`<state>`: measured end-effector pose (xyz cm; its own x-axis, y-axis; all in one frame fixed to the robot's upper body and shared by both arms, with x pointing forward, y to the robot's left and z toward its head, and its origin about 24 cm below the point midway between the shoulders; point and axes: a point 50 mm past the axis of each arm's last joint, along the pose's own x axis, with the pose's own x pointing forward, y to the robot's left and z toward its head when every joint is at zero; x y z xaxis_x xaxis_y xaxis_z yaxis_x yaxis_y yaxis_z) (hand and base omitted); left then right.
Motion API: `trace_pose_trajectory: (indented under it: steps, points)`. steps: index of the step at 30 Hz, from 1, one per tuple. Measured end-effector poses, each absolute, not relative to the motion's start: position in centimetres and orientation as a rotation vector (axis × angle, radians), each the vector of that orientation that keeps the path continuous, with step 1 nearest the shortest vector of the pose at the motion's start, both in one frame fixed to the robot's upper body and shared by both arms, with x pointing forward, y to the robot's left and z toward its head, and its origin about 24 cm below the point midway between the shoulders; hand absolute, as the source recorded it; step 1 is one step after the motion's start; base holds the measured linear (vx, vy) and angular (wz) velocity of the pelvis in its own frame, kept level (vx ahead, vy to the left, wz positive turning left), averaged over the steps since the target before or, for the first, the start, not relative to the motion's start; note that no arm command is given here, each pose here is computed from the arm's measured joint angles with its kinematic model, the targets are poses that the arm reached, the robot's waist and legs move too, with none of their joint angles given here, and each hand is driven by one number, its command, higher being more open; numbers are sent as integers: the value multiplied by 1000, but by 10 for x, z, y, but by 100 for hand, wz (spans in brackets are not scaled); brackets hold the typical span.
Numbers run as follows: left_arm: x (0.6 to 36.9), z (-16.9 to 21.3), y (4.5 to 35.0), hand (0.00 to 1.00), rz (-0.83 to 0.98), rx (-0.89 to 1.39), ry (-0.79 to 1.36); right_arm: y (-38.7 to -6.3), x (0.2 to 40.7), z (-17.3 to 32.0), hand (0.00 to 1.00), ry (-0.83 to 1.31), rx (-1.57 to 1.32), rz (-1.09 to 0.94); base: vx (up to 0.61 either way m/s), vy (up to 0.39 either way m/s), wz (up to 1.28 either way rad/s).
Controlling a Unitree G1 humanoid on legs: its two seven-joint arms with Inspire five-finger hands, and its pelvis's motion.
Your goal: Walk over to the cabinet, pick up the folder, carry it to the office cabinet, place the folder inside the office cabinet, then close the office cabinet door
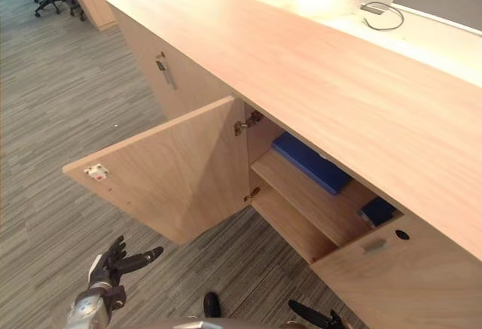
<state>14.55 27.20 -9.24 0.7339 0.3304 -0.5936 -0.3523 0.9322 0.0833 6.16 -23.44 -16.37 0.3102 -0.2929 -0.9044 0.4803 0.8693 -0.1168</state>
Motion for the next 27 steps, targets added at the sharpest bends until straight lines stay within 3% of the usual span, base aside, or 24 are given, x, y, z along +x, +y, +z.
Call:
trace_pose_trajectory:
  steps: [5, 15, 27]
  points:
    - [165, -81, 277, 100, 371, -22, 589, -232, 64, -164, 100, 1146, 172, -486, -59, -73, -7]
    - [198, -61, 338, 100, 601, -76, 578, -224, 56, -167, 100, 1180, 193, -476, 33, -55, -7]
    - [214, -47, 354, 100, 649, -138, 555, -218, 53, -169, 100, 1194, 225, -477, 37, 5, -3]
